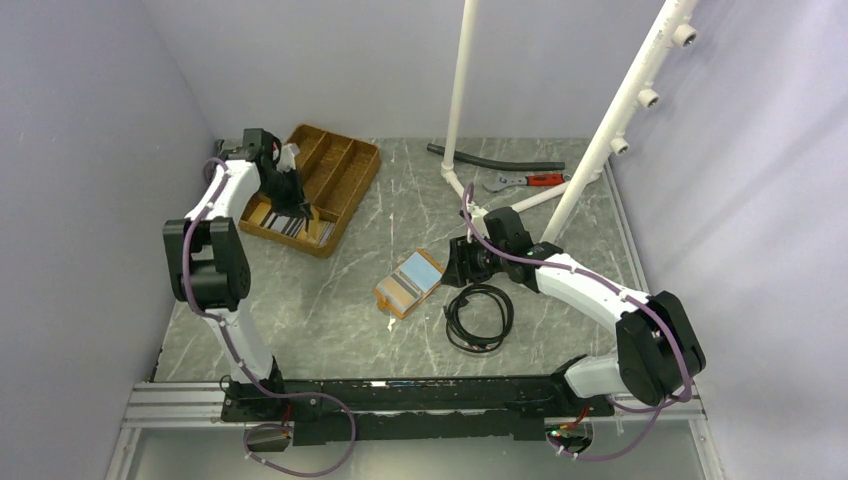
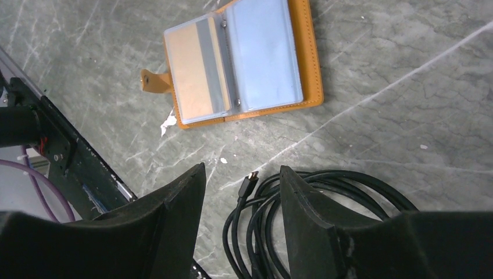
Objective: Put the credit cards into the card holder
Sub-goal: Pick up the credit card from the storage box.
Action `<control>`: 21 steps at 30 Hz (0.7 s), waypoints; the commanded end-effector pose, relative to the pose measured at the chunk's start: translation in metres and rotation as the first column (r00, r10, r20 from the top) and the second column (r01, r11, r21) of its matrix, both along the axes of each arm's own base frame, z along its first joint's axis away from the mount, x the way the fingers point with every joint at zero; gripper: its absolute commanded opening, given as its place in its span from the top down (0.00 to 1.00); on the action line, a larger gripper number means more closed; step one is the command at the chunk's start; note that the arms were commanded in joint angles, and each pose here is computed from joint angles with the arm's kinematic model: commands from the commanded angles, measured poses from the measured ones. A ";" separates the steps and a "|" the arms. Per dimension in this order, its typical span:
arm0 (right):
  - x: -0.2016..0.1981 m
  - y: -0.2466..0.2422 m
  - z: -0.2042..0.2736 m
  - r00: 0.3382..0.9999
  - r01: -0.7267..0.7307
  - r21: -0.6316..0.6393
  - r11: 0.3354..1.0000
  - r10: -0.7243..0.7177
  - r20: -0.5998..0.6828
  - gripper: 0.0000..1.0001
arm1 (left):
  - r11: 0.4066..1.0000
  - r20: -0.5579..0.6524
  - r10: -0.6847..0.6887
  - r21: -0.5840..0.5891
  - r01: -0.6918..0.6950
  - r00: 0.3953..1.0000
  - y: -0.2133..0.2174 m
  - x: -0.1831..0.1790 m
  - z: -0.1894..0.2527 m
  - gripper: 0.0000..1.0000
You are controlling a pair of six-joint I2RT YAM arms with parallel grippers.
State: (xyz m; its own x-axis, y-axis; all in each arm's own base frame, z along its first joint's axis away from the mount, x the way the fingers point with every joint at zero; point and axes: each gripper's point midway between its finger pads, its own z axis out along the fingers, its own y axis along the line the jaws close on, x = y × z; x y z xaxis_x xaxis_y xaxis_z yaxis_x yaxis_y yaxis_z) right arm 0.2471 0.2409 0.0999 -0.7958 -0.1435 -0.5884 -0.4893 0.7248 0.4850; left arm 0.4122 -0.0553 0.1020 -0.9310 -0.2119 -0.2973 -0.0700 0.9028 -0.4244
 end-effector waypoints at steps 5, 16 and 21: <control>0.014 0.007 0.020 0.999 0.009 0.008 1.000 -0.009 0.041 0.48 | 0.986 0.320 0.094 -0.164 -0.042 0.943 -0.045 -0.012 0.130 1.00; 0.001 0.069 0.101 0.999 -0.025 0.489 0.872 0.037 -0.014 0.40 | 0.651 0.550 0.209 -0.695 0.305 0.808 -0.214 -0.088 0.177 1.00; 0.002 0.067 0.127 1.000 0.005 0.573 0.819 -0.019 0.018 0.40 | 0.576 0.580 0.243 -0.731 0.366 0.777 -0.239 -0.111 0.183 1.00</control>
